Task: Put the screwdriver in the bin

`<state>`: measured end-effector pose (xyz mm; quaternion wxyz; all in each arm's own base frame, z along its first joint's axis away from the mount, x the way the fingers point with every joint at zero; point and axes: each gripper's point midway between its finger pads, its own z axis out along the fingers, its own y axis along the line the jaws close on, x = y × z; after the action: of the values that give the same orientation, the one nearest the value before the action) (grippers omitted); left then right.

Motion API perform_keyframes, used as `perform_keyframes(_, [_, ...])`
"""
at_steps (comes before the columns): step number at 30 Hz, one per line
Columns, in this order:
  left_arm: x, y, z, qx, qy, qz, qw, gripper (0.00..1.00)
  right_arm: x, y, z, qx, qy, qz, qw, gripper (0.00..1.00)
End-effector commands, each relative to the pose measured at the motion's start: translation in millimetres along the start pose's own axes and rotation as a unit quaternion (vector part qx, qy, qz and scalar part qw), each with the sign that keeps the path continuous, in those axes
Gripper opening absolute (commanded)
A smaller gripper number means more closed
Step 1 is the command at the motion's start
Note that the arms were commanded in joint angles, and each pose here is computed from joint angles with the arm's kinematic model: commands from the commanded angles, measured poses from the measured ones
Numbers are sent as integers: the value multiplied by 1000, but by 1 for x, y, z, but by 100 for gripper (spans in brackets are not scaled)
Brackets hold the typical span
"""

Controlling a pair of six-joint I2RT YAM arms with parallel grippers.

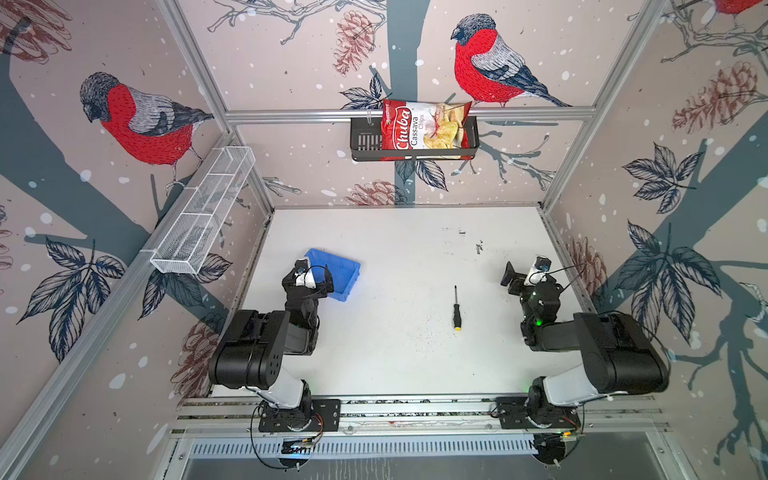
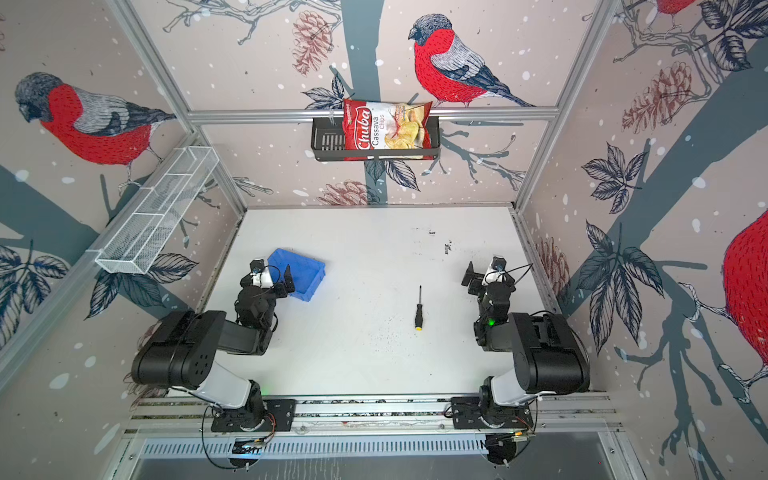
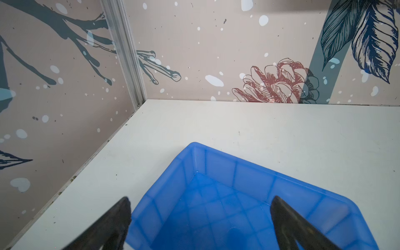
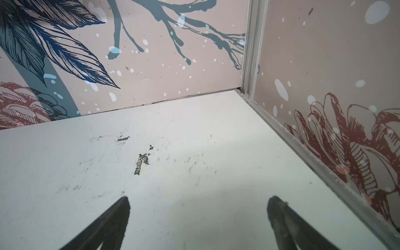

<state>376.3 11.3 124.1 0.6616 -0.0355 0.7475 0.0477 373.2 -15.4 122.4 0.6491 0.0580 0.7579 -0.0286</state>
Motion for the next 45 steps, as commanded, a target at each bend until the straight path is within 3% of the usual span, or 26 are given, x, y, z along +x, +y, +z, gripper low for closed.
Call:
perform_keyframes(1, [-4, 2, 0, -6, -8, -2, 1000, 99, -2, 1, 1, -1, -3, 5, 1000, 100])
perform_keyframes(26, [-5, 2, 0, -7, -10, -2, 1000, 98, -3, 0, 1, -6, -3, 10, 1000, 100])
perform_keyframes(35, [-37, 0, -18, -14, -31, 3, 999, 98, -16, -8, -5, 16, -9, 18, 1000, 100])
perform_keyframes(40, [-61, -29, -29, 50, -28, 13, 998, 98, -31, -10, -15, 23, -14, 19, 999, 100])
perform_keyframes(45, [-95, -67, -45, 141, -31, -28, 989, 98, -51, -16, -32, 52, -18, 97, 994, 100])
